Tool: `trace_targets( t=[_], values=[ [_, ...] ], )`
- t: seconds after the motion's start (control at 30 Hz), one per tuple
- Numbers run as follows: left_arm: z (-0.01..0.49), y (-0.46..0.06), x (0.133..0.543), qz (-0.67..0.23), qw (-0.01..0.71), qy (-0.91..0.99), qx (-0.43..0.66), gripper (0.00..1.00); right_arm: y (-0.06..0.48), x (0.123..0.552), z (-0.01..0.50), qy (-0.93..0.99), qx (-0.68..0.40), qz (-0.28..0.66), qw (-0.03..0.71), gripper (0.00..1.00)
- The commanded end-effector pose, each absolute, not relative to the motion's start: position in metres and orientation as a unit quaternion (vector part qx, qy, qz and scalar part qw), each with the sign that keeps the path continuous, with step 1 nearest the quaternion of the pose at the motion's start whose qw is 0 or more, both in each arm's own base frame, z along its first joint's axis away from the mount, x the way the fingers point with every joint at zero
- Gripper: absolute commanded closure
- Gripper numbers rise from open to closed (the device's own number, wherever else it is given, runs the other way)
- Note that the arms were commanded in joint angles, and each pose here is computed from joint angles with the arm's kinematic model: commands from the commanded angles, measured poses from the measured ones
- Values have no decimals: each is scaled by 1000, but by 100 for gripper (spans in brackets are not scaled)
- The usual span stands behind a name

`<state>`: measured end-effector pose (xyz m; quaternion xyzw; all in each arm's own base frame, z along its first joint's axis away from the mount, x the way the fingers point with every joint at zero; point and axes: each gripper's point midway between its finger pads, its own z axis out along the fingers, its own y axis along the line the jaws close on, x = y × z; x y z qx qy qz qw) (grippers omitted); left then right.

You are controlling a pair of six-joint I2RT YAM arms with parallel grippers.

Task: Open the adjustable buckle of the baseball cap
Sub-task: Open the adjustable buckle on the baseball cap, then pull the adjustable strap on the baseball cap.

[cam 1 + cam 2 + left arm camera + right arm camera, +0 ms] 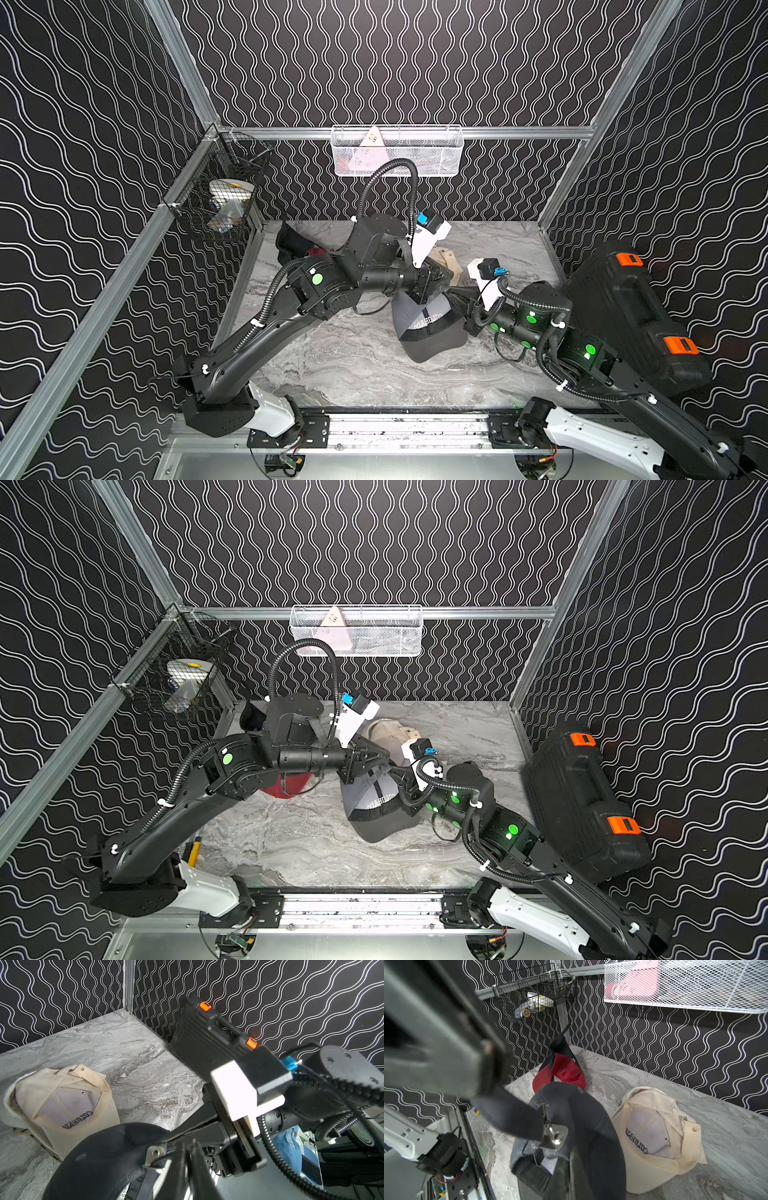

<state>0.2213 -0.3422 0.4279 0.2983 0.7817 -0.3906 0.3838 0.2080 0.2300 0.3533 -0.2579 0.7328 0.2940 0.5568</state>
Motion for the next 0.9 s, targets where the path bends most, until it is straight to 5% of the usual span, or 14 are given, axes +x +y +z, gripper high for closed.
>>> trace_targets(
  t=[0.0,0.3,0.43,0.87],
  values=[
    [439,-337,224,-392,410,772,287,52,223,215,372,724,-206,311,581,100],
    [443,-319,221,-377,436,768,280,42,209,219,379,728,-142,323,588,100],
    [427,-325,214,-383,416,767,302,54,201,218,391,719,-112,337,597,100],
    [408,-348,227,-354,422,769,324,62,212,207,403,710,-109,396,572,100]
  ],
)
